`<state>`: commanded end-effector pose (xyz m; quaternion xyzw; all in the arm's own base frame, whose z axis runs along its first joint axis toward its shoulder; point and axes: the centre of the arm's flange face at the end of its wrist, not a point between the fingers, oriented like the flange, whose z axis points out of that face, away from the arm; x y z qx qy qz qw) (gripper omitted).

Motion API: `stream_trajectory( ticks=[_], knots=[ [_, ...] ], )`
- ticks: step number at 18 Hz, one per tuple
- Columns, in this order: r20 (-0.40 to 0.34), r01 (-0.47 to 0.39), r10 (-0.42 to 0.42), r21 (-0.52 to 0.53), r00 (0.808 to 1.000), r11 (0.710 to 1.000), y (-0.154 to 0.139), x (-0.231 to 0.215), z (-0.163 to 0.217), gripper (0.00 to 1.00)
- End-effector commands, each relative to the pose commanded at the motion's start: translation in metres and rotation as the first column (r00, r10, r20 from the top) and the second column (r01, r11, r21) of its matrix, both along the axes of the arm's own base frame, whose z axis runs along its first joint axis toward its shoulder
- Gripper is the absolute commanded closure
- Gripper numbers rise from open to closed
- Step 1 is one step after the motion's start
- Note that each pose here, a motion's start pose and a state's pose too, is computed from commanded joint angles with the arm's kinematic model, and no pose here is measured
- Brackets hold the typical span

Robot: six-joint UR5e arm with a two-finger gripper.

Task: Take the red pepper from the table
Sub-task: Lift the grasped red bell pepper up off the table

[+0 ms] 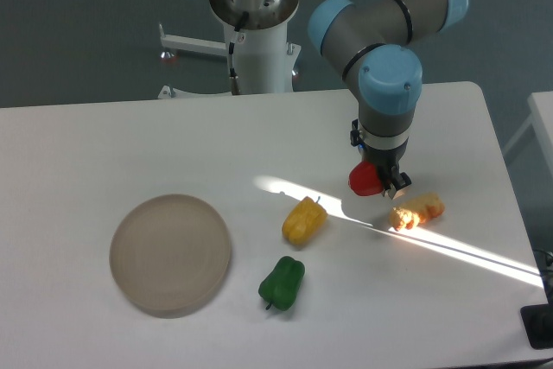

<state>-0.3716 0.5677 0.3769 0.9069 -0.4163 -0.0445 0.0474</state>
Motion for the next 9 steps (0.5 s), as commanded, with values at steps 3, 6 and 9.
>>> stream_trajectory(
  ticks=[3,6,9],
  knots=[
    [0.0,-0.003,0.003,0.003,1.0,1.0,0.0009,0.0008,0.0007,0.37],
    [0.001,-0.003,0.003,0.004,1.0,1.0,0.0022,0.0011,-0.001,0.37],
    [0.0,0.0,0.0,0.005,1.0,1.0,0.0045,0.0032,-0.0005,0.37]
  ],
)
